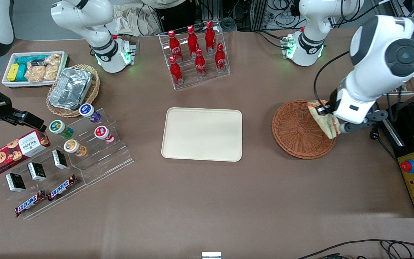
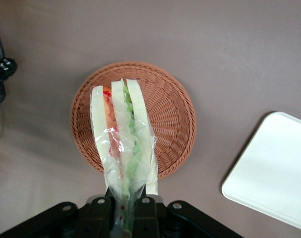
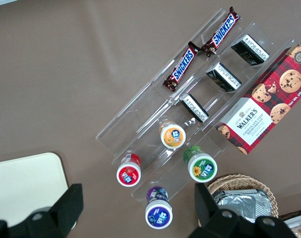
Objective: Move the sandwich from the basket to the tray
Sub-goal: 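Carry the sandwich over to the cream tray with the left gripper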
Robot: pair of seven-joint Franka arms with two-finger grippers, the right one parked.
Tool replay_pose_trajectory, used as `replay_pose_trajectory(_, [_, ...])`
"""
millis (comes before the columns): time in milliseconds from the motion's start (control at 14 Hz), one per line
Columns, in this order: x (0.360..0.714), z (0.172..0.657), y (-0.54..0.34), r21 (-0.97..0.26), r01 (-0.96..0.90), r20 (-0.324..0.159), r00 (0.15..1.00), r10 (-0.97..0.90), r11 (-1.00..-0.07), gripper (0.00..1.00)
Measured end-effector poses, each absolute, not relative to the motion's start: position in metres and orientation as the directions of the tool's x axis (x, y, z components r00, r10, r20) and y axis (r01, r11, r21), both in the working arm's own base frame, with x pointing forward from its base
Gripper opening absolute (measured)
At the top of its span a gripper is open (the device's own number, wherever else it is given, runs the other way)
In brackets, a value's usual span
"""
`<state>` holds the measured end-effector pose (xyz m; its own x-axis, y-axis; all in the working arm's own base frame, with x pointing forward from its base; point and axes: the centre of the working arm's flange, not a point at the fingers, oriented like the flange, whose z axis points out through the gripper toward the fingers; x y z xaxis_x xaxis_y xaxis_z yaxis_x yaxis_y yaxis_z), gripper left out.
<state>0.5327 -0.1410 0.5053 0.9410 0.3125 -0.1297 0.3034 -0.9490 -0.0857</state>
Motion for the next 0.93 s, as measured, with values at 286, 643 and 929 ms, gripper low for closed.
replay_pose_trajectory(286, [0.524,0.490,-0.194,-0.074,0.206,-0.151,0.965,0.215,-0.976,0.16])
replay_pose_trajectory(643, [0.508,0.457,-0.283,-0.011,0.043,-0.136,0.990,0.044,-0.999,0.16])
replay_pose_trajectory(929, [0.495,0.406,-0.348,-0.061,-0.147,-0.047,0.988,-0.144,-0.987,0.15])
